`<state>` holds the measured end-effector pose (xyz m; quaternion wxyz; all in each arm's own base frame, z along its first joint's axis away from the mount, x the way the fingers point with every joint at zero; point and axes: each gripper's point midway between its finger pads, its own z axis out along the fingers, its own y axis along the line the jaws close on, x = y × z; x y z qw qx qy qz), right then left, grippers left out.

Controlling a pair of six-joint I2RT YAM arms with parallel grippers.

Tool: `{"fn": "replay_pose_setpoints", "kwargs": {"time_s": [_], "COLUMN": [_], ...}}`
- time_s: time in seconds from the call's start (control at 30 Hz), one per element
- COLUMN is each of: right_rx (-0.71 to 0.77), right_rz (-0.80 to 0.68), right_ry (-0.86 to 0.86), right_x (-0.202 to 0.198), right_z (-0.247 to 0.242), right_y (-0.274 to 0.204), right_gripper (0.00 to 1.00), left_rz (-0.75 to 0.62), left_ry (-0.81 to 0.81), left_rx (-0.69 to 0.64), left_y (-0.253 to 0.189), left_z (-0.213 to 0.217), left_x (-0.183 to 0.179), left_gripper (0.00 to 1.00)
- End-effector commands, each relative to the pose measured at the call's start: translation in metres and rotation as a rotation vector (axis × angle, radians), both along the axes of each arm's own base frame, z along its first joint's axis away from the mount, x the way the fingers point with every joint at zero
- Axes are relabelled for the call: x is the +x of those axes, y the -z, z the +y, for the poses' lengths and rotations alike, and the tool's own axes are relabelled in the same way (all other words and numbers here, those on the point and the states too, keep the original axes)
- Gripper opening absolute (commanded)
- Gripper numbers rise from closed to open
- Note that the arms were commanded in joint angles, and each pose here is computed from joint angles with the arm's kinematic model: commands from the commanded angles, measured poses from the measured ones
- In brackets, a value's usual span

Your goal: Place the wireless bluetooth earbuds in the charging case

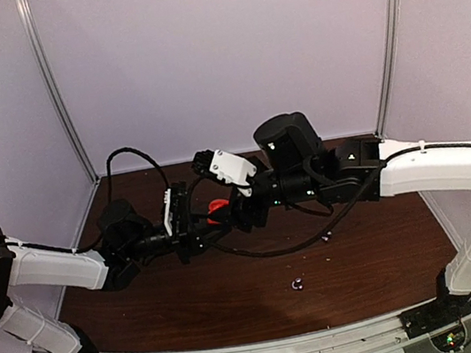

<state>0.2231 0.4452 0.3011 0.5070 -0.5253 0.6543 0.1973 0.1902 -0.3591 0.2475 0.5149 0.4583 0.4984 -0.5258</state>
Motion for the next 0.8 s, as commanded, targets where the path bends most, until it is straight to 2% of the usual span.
{"fn": "replay_pose_setpoints", "kwargs": {"time_s": [0.0, 0.53, 0.77], "right_rx": [0.053, 0.094, 0.088], "right_rz": [0.039, 0.158, 0.177], "right_ry": [0.024, -0.058, -0.082], "right_x": [0.013, 0.01, 0.007], "right_z": [-0.009, -0.01, -0.011], "right_y": [-0.006, 0.006, 0.014], "right_gripper": [0.73, 0.76, 0.82], "left_rz": [-0.093, -0.1, -0.1], "left_ry": [0.087, 0.097, 0.105], "left_rx": [-0.066, -0.081, -0.093], "left_y": [-0.024, -0.029, -0.031], "left_z": [-0.005, -0.004, -0.003], "left_x": [-0.018, -0.021, -0.022], "left_gripper": [0.0, 0.0, 0.0]}}
